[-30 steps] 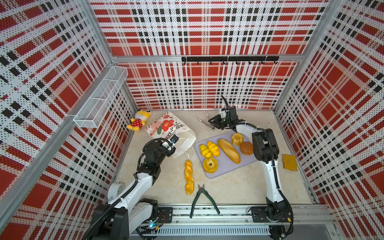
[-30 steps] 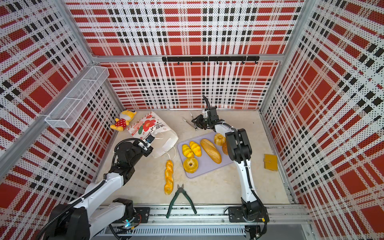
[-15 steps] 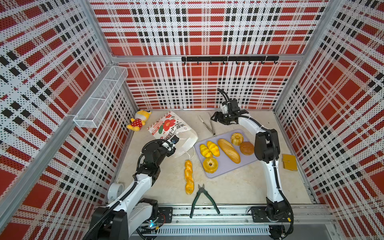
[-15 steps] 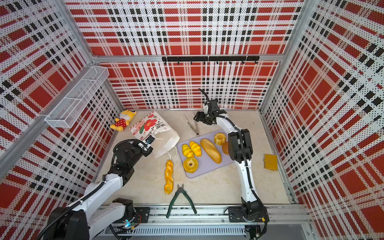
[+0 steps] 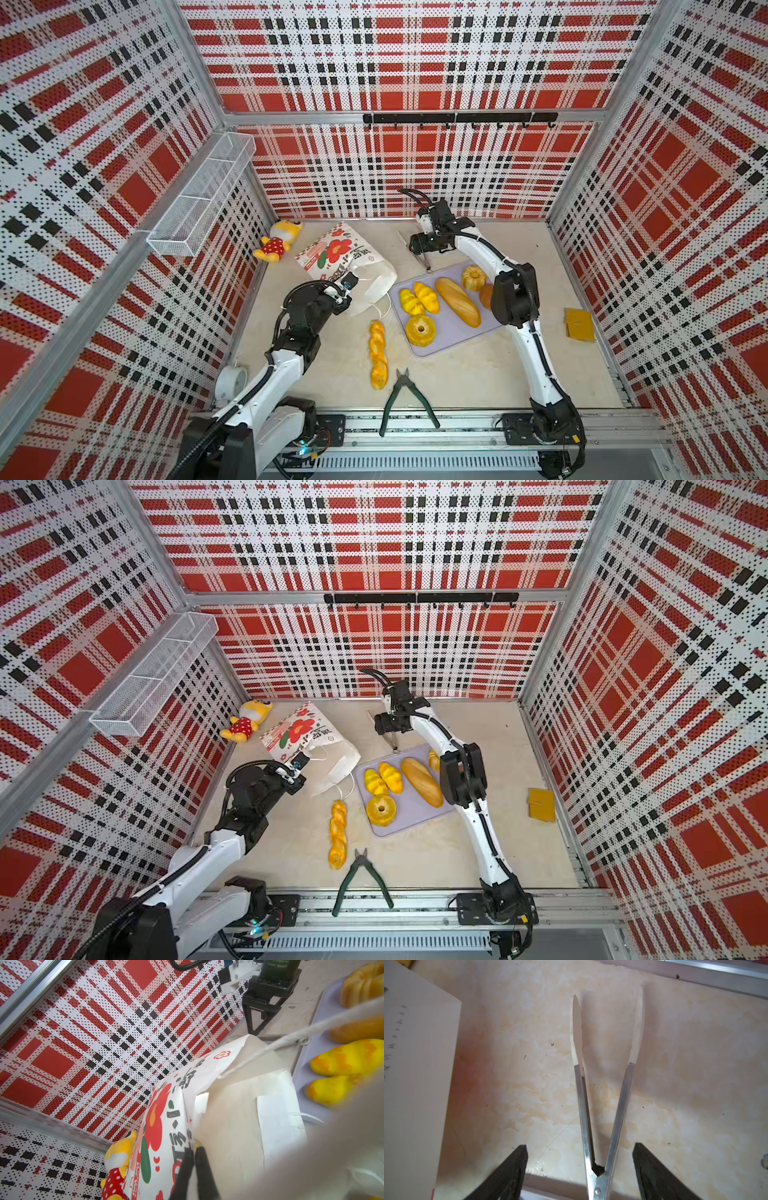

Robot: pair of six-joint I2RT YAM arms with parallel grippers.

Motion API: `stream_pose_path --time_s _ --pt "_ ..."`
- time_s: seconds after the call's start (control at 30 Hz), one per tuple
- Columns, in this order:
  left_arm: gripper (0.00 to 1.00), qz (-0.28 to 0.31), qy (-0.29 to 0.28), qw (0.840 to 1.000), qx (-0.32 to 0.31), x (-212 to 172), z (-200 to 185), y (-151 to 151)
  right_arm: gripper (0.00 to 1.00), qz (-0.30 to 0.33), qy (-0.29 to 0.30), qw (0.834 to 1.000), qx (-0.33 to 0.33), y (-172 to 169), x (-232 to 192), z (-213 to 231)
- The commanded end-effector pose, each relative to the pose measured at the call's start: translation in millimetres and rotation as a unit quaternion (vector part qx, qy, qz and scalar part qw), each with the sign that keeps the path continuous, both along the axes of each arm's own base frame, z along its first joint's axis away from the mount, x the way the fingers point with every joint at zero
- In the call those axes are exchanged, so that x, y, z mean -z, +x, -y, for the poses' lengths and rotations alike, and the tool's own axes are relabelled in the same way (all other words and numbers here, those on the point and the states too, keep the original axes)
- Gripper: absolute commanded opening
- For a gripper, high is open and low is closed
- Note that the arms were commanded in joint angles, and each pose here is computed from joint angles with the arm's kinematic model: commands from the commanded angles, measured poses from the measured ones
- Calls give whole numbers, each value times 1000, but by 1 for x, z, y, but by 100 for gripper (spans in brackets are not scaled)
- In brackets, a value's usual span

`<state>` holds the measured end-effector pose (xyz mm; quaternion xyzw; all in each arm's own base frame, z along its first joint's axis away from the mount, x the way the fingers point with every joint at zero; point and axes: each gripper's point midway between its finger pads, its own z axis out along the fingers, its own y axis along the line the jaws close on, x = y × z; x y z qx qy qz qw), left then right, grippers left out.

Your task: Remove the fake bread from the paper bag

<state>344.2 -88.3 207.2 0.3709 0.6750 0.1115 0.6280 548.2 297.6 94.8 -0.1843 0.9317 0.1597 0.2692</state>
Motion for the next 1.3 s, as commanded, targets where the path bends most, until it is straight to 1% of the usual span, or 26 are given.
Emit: stream_pose_path --time_s 0.0,0.2,0.3,0.6,0.7,0.77,0.87,0.97,1.03,1.13,1.27 --pt "0 13 1 1000 -1 -3 0 -3 81 -18 -41 999 -2 -3 27 8" --pt "0 8 1 1000 -2 0 0 -3 77 -32 -62 998 -6 -8 48 5" --pt "0 9 0 1000 -2 -1 -1 -3 72 -34 -65 997 -12 -7 56 1" --pt "0 9 -1 1000 -5 0 -2 -4 63 -4 -74 997 -19 3 59 -11" --pt "0 9 -2 1000 -5 0 -2 -4 58 3 -81 997 -18 5 61 -12" --pt "0 9 -2 1000 -5 0 -2 -4 53 6 -85 996 -17 6 62 -12" --pt "0 8 -1 1000 -6 0 -2 -4 40 12 -88 996 -18 5 62 -13" --pt "0 9 -2 1000 -6 -1 -2 -4 24 22 -84 996 -14 6 56 -13" --pt "0 9 -1 1000 -6 0 -2 -4 19 35 -77 996 -13 6 46 -13" --pt "0 8 -1 1000 -7 0 -3 -3 14 50 -65 997 -11 5 23 -14" --pt "0 7 -2 1000 -6 0 -2 -1 14 64 -35 997 -16 -6 -14 -15"
